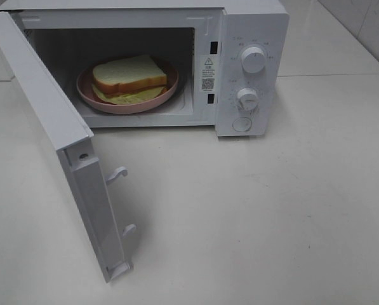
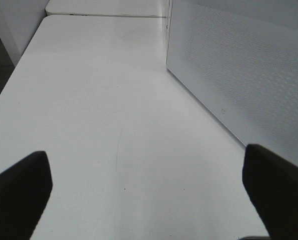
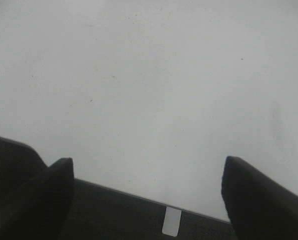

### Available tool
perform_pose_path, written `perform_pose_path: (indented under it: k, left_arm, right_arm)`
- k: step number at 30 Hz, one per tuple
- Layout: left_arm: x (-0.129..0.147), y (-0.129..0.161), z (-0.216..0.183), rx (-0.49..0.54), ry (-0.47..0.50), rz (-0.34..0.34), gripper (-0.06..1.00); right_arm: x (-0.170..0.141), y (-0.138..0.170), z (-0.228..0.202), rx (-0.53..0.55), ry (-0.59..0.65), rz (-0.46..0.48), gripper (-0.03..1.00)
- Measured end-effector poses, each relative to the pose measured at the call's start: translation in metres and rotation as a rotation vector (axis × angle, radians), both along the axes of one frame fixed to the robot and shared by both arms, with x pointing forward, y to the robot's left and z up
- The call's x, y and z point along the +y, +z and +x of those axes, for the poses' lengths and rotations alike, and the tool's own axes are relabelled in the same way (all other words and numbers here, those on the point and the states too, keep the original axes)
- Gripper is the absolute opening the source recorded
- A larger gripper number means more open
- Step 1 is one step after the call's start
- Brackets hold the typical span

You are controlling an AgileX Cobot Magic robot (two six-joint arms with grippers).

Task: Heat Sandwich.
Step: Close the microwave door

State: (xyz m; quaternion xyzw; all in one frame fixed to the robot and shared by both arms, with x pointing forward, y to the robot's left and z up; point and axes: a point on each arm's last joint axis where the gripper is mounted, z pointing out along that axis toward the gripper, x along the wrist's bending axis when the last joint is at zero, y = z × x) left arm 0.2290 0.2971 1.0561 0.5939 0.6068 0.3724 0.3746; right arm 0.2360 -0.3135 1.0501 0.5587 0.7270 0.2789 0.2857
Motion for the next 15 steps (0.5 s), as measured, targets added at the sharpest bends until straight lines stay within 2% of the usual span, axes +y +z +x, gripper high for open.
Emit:
perform_pose_path:
  k: [11,15]
  left_arm:
    - [0.000,0.000,0.000,0.000,0.000,0.000,0.96]
    - [0.000,0.000,0.000,0.000,0.000,0.000,0.96]
  right_arm:
    - [0.001,0.002,-0.015,-0.154,-0.200,0.102,0.77]
    - [0.002,0.002,-0.015,-0.165,-0.227,0.108,0.77]
